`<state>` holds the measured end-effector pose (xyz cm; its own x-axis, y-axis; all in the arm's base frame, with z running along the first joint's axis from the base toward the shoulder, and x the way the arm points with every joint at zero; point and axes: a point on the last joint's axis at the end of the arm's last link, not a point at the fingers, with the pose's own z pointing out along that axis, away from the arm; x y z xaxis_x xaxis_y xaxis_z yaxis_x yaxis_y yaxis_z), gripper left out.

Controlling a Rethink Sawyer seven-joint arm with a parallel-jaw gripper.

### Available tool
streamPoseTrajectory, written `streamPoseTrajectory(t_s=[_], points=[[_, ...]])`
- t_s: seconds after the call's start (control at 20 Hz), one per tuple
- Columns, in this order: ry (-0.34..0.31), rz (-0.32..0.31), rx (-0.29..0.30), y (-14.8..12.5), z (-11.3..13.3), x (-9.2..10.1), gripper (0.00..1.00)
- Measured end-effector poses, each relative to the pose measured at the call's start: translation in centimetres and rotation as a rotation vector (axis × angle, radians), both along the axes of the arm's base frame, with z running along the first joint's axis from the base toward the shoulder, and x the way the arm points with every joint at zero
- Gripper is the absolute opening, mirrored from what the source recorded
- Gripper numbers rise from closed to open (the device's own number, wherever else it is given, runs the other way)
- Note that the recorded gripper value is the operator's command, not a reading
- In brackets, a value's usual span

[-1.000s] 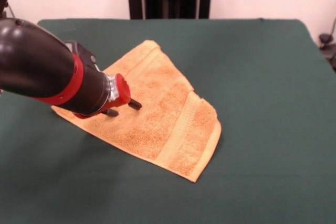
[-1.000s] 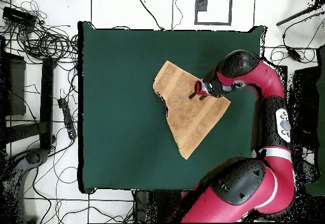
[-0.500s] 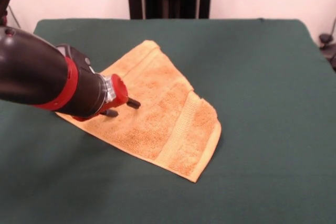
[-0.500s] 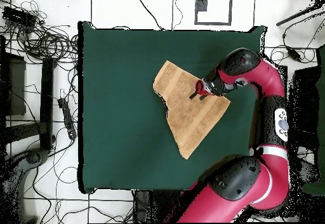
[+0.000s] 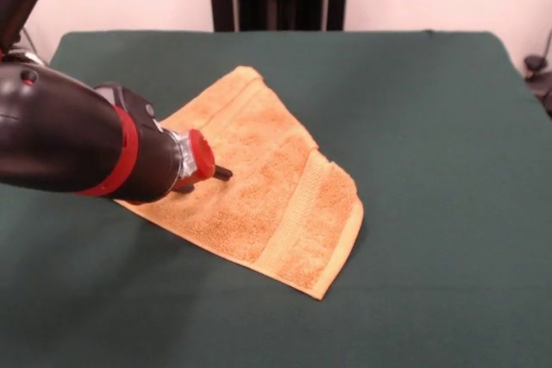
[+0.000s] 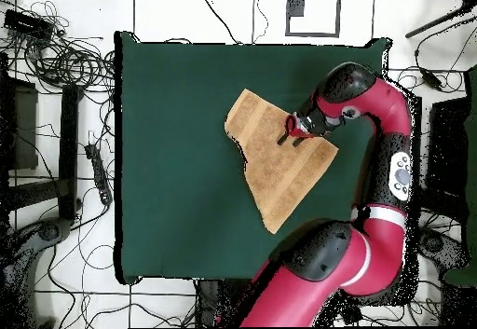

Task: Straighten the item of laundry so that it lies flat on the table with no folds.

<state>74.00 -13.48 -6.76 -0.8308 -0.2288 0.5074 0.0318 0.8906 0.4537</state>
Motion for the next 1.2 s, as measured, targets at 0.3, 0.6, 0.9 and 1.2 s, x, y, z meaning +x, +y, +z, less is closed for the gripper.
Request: streamPoseTrajectory(t_s=[0.3,0.6,0.9,1.2], points=[[0.027,0.019,-0.035,0.49,-0.15,0.35,1.0],[0.043,0.011,-0.043,0.38,-0.26,0.54,1.0],[0.054,-0.002,-0.042,0.17,-0.36,0.69,1.0],[0.063,-0.008,-0.043,0.03,-0.41,0.83,1.0]])
